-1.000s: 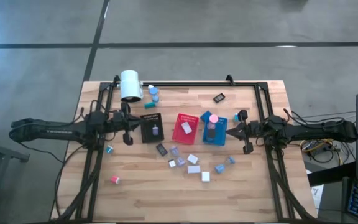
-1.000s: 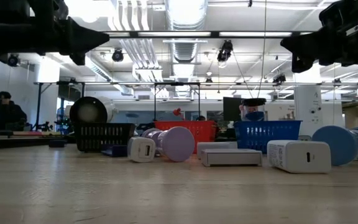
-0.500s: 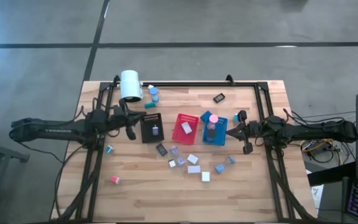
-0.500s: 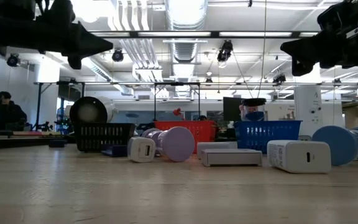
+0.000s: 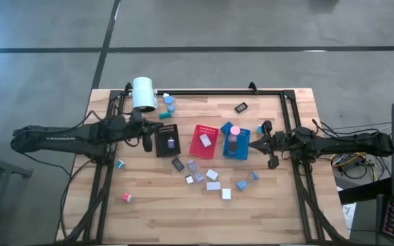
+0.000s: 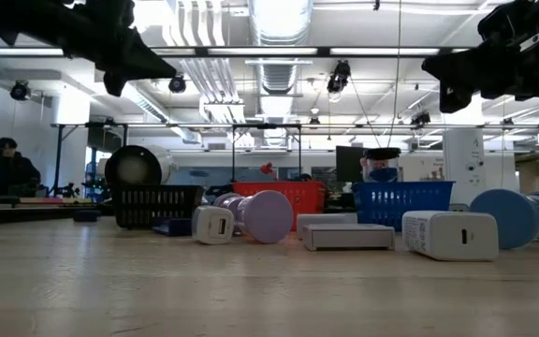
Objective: Pick & Place Office items
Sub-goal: Put the top left blue digital clock into the red bin
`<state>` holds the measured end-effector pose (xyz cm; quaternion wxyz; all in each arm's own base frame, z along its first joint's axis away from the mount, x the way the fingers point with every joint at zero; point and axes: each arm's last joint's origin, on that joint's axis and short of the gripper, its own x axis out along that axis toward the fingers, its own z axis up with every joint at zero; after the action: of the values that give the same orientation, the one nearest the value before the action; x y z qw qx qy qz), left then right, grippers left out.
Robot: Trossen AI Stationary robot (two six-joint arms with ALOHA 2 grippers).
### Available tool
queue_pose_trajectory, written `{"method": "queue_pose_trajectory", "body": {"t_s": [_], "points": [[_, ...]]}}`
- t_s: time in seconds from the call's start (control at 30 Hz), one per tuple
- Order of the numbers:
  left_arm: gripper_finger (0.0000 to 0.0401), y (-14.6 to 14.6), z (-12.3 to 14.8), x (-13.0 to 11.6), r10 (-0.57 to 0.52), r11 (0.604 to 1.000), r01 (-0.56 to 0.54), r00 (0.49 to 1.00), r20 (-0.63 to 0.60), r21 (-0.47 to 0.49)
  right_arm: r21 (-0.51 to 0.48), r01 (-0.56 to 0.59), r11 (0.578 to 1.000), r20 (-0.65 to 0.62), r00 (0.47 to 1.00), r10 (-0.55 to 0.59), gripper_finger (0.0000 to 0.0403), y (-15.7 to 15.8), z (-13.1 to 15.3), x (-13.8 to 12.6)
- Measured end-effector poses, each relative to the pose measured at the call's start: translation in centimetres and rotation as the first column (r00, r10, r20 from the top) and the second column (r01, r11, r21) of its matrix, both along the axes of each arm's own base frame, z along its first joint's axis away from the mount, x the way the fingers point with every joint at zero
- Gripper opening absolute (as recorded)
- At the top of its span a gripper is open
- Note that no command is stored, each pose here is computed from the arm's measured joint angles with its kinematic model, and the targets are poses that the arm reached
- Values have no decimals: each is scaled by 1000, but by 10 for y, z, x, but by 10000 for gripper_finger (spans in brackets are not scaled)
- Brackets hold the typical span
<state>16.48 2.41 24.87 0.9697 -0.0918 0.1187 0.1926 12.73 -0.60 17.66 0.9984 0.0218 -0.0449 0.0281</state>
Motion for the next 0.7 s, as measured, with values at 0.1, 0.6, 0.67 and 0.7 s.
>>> {"method": "queue_pose_trajectory", "body": {"t_s": [0.1, 0.6, 0.67, 0.7], "points": [[7, -2, -1, 8, -15, 1000, 15, 999, -50, -11, 0, 0, 1000, 0, 1000, 0, 8, 0, 0, 0], [53, -14, -3, 20, 58, 995, -88, 897, -438, -50, 21, -2, 1000, -6, 1000, 2, 8, 0, 0, 0], [69, -12, -2, 14, 129, 983, -177, 865, -486, -54, 23, -3, 1000, -6, 1000, 3, 8, 0, 0, 0], [78, -12, -4, 10, 153, 976, -212, 841, -519, -55, 23, -3, 1000, -6, 1000, 3, 8, 0, 0, 0]]}}
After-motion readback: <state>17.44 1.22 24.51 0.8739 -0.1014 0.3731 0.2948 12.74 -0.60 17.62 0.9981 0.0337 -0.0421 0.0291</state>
